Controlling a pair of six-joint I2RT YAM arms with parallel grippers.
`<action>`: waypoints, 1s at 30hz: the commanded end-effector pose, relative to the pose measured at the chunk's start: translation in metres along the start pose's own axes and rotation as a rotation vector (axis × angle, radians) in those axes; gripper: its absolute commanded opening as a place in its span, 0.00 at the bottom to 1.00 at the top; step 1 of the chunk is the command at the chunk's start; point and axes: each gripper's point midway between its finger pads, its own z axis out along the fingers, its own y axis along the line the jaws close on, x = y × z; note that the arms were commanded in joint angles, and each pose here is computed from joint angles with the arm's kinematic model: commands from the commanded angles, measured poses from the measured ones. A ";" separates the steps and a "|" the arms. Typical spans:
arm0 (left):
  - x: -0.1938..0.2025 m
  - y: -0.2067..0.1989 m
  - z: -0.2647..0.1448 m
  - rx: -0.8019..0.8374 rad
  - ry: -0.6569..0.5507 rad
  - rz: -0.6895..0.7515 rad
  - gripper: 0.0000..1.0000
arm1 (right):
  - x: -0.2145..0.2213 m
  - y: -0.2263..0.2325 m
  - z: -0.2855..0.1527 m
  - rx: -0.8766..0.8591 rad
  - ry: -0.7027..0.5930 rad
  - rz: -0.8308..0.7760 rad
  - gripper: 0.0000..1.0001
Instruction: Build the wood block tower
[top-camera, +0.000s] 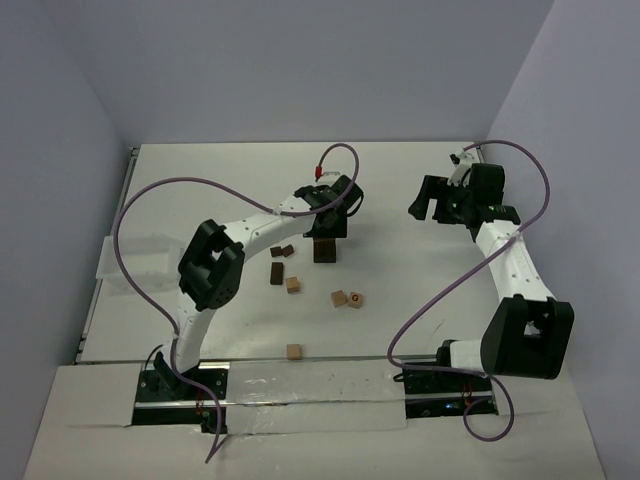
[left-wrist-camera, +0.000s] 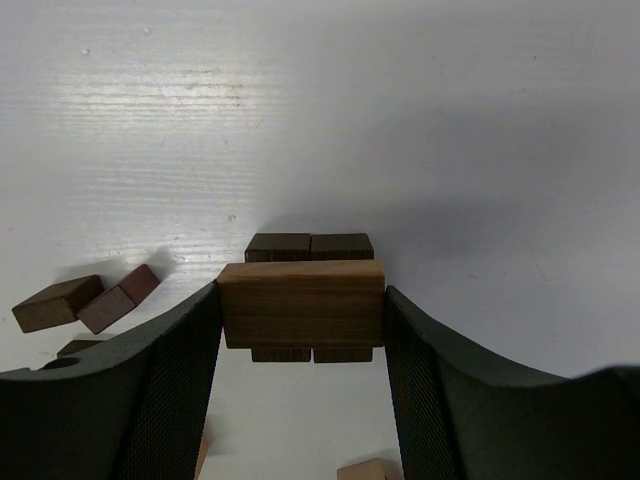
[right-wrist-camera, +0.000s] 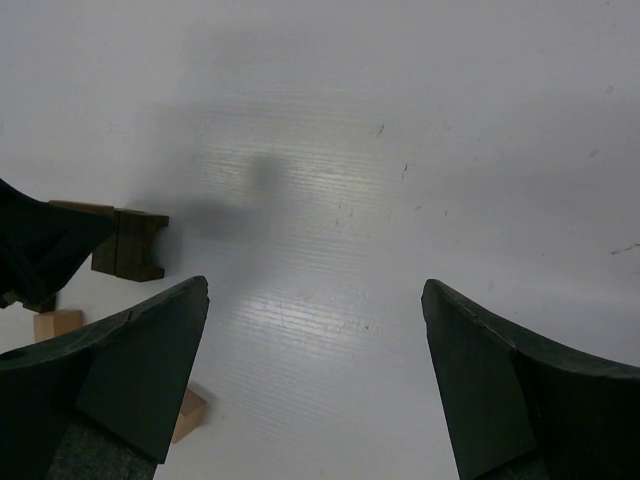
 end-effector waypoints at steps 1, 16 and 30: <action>-0.001 -0.009 0.004 0.031 0.011 0.009 0.08 | -0.026 0.007 -0.003 -0.007 -0.071 -0.018 0.94; 0.008 -0.006 0.016 0.009 0.039 0.027 0.18 | -0.026 0.008 -0.001 -0.014 -0.063 -0.007 0.94; 0.012 -0.005 0.022 0.000 0.048 0.044 0.25 | -0.024 0.009 0.000 -0.018 -0.057 -0.003 0.94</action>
